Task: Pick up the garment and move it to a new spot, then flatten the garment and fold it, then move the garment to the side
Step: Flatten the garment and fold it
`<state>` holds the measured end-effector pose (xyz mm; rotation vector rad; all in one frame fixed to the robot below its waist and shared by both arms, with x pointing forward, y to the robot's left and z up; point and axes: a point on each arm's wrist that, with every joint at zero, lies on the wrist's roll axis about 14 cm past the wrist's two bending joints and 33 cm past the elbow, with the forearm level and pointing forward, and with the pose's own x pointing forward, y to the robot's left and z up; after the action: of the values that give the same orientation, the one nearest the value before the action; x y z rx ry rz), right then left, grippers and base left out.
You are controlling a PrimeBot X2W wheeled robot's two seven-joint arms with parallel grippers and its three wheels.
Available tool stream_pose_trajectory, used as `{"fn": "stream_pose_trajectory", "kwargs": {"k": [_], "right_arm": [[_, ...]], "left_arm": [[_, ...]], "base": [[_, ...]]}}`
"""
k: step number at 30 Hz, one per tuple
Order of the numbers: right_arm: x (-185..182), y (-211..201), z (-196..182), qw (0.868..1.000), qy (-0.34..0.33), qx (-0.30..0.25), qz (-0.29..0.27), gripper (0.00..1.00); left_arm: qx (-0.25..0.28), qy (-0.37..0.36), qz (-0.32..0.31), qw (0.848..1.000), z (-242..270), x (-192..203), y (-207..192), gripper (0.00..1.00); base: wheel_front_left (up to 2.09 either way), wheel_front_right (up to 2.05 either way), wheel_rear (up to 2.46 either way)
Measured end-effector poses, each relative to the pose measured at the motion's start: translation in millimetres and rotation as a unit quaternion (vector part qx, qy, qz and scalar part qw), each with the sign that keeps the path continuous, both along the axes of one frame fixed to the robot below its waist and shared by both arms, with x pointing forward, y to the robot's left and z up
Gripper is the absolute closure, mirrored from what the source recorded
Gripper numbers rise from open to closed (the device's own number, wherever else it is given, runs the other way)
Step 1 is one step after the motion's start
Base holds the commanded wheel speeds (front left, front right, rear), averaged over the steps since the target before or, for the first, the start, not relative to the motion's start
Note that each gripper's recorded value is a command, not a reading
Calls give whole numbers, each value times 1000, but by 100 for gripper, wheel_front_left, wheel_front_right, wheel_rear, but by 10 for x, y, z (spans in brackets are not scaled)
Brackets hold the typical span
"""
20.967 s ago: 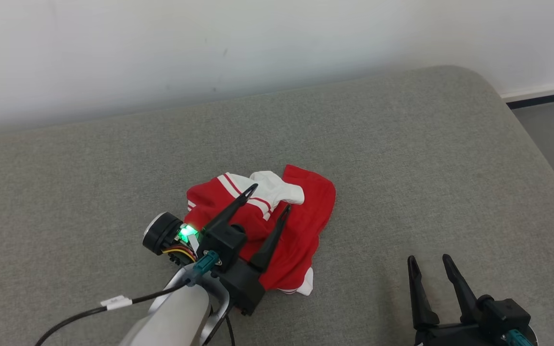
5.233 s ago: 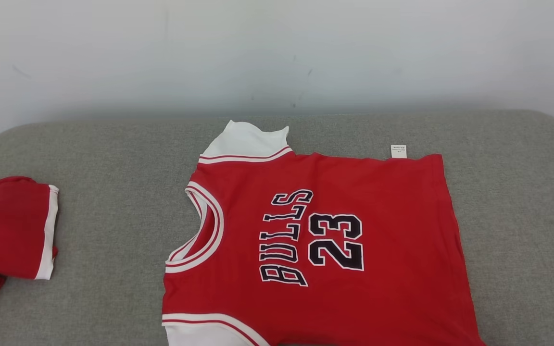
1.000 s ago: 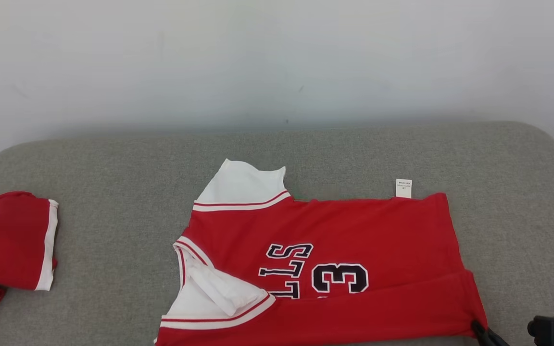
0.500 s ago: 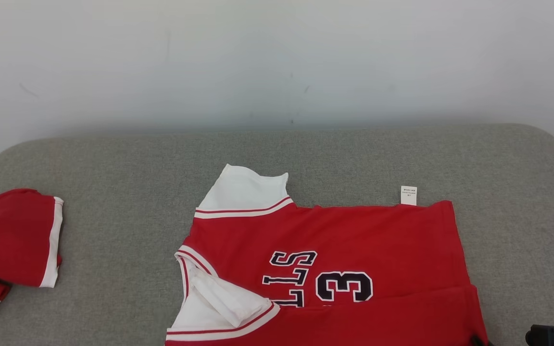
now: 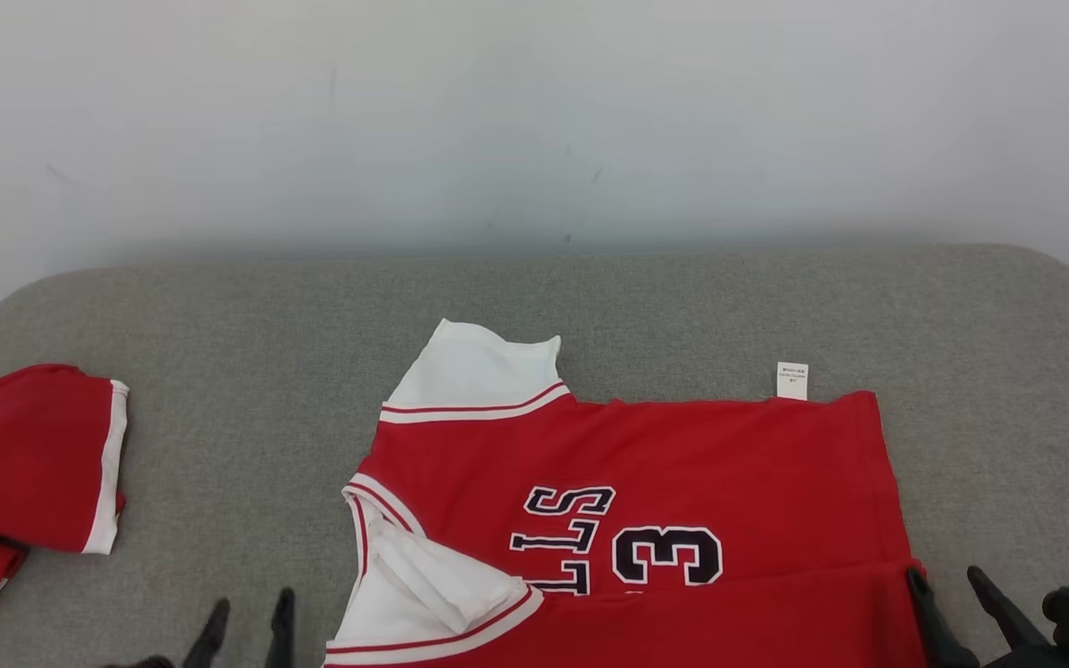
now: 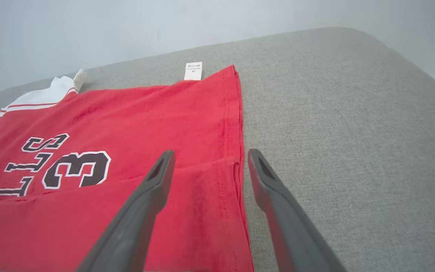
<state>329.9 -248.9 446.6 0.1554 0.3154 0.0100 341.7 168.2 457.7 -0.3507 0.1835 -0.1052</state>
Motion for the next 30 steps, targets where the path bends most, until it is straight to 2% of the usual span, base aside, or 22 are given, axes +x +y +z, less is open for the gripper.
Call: {"fn": "stream_pose_trajectory", "kwargs": {"k": [3, 7, 13, 19, 30], "right_arm": [[61, 30, 111, 999, -35, -8, 0, 0], [129, 86, 242, 996, -81, -21, 1, 0], [187, 212, 410, 989, -148, -23, 0, 0], [194, 400, 340, 988, -154, -5, 9, 0], [213, 559, 359, 987, -161, -16, 21, 0]], "left_arm": [[12, -49, 20, 998, 258, 110, 83, 0], [58, -100, 30, 993, 490, 177, 138, 0], [103, -148, 44, 983, 695, 188, 155, 0], [119, -150, 52, 980, 652, 152, 168, 0], [130, -118, 58, 983, 411, 106, 240, 0]], "base": [[0, 0, 0], [0, 0, 0], [0, 0, 0], [0, 0, 0], [0, 0, 0]]}}
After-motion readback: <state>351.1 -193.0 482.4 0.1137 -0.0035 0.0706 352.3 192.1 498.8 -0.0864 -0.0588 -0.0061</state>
